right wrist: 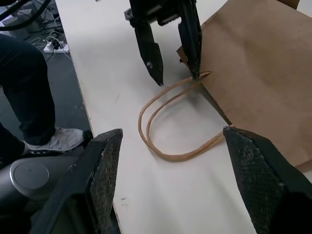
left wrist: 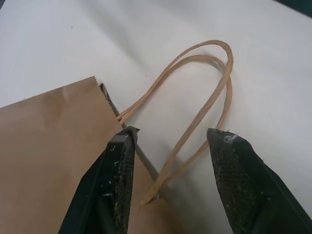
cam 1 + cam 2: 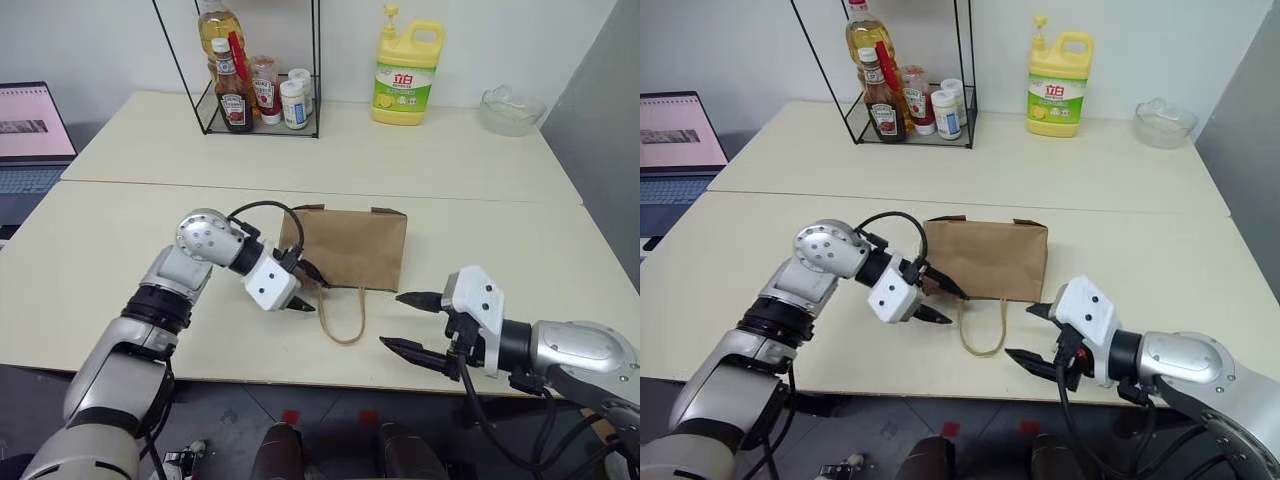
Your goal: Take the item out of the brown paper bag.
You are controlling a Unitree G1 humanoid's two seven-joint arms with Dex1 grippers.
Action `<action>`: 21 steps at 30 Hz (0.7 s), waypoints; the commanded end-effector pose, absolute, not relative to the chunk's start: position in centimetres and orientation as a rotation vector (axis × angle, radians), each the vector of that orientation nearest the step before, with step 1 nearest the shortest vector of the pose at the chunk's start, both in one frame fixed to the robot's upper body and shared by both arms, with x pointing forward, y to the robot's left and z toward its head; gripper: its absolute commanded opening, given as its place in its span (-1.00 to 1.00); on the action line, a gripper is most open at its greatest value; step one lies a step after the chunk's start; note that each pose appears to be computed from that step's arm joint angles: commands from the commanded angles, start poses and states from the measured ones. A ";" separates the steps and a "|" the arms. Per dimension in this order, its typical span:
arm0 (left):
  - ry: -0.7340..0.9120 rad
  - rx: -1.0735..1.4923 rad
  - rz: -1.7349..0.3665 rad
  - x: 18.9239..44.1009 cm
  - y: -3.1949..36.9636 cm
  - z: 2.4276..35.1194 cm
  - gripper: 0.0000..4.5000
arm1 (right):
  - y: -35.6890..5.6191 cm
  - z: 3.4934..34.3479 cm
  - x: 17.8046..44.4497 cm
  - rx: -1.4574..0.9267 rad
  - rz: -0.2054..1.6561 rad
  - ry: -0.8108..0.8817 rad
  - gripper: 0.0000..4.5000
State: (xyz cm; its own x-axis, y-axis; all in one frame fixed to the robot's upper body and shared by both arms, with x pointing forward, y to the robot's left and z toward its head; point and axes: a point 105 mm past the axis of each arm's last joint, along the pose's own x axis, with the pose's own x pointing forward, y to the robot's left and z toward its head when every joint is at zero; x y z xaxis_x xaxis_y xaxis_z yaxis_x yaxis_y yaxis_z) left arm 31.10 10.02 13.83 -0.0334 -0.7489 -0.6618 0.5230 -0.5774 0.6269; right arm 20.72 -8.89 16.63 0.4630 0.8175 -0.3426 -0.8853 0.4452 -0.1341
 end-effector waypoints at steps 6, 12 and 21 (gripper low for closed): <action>-0.367 1.333 -1.789 30.7 7.9 13.4 -0.16 | -8.3 17.4 20.7 -0.361 1.073 0.179 0.53; -0.301 1.113 -1.721 31.1 7.7 14.9 -0.98 | -7.9 16.3 20.2 -0.468 1.092 0.164 0.53; -0.220 0.879 -1.579 32.2 7.7 17.2 -0.99 | -6.9 13.4 19.4 -0.666 1.269 0.124 0.53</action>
